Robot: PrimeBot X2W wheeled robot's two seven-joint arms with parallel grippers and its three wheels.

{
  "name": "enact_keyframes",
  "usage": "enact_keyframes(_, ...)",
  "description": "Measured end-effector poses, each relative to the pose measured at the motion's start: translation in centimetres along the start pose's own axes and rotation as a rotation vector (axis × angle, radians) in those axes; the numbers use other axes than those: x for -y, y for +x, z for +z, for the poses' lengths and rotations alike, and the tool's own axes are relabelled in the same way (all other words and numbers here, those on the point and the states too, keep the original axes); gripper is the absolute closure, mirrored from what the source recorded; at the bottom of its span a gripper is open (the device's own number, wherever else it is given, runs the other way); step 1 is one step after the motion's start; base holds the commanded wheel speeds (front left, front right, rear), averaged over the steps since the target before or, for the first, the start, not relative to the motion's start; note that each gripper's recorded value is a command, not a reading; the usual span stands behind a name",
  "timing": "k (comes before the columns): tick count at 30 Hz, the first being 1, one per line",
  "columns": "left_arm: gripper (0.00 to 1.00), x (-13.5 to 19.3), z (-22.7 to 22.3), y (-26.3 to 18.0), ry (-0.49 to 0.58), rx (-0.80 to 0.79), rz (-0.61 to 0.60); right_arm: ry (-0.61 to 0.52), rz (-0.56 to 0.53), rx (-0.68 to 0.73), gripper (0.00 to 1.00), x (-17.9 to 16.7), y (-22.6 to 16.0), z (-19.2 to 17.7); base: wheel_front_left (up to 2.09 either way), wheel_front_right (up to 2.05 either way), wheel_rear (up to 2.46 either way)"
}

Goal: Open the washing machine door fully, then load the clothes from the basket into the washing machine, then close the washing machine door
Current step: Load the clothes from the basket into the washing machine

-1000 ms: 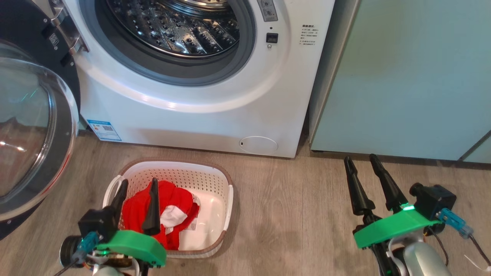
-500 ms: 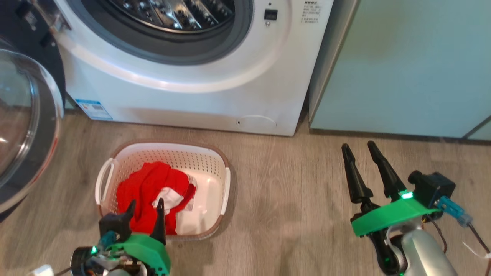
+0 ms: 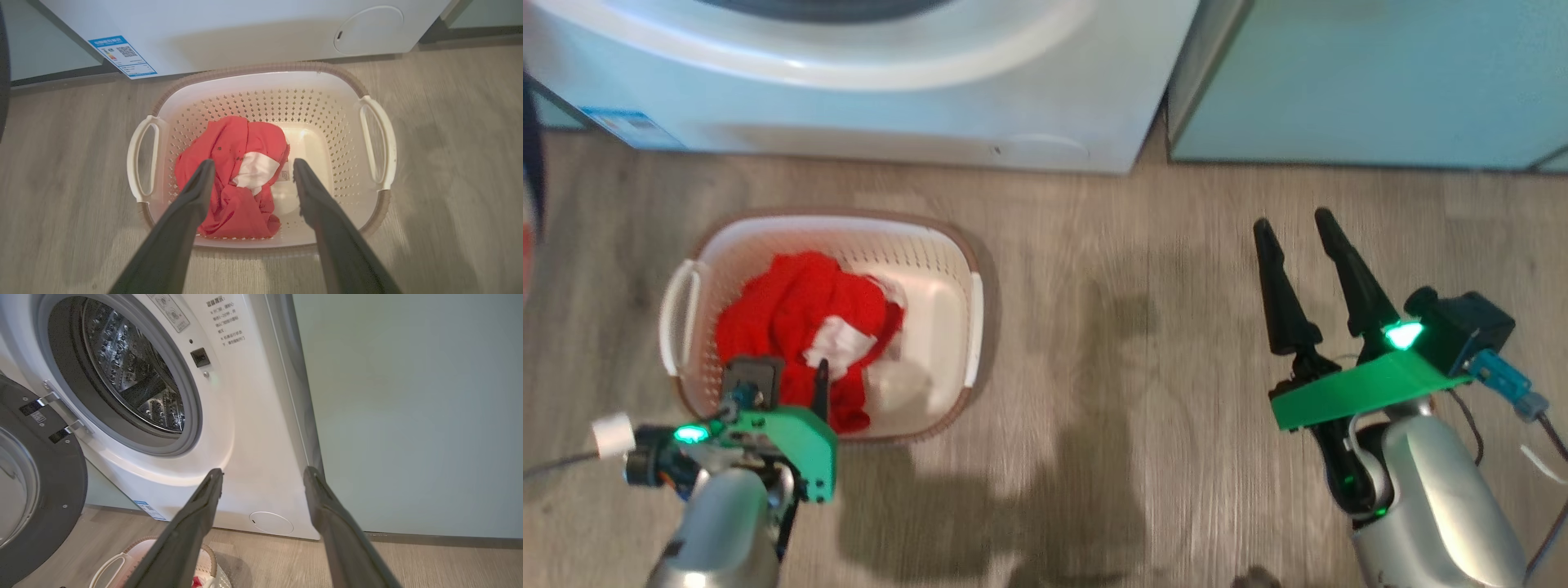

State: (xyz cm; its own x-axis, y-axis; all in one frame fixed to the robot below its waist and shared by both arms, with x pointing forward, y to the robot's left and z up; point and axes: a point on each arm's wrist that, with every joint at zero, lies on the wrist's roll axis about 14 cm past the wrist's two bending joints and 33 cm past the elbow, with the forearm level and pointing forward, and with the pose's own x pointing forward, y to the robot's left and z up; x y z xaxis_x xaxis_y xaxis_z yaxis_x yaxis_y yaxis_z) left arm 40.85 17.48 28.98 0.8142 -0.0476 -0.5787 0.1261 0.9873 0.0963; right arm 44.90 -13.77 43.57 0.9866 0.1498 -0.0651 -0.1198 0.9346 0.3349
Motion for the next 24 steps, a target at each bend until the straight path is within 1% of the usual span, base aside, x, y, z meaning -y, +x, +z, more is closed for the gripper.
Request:
enact_keyframes(4, 0.0, 0.2, -1.6, 2.7, 0.058, -0.076, -0.033, 0.001, -0.032, -0.046, 0.0, 1.4, 0.4, -2.0, 0.0, 0.0, 0.0)
enact_keyframes(7, 0.0, 0.1, -3.1, 4.6, 0.142, -0.142, -0.076, 0.0, -0.039, -0.071, 0.0, 2.0, 0.9, -3.2, 0.0, 0.0, 0.0)
enact_keyframes(11, 0.0, -0.4, -4.6, 7.2, 0.231, -0.206, -0.106, -0.009, -0.07, -0.085, 0.0, 3.6, 1.7, -4.2, 0.0, 0.0, 0.0)
enact_keyframes(13, 0.0, -0.4, -4.9, 7.9, 0.246, -0.216, -0.111, -0.011, -0.078, -0.093, 0.0, 4.0, 1.7, -4.6, 0.0, 0.0, 0.0)
enact_keyframes(19, 0.0, -1.4, -6.9, 11.4, 0.301, -0.285, -0.117, -0.012, -0.126, -0.171, 0.0, 6.0, 1.3, -7.8, 0.0, 0.0, 0.0)
enact_keyframes(21, 0.0, -1.9, -8.3, 12.6, 0.309, -0.326, -0.113, -0.018, -0.136, -0.18, 0.0, 6.7, 1.7, -8.5, 0.0, 0.0, 0.0)
enact_keyframes(24, 0.0, -1.9, -8.9, 13.5, 0.32, -0.347, -0.117, -0.021, -0.14, -0.187, 0.0, 7.1, 2.1, -9.0, 0.0, 0.0, 0.0)
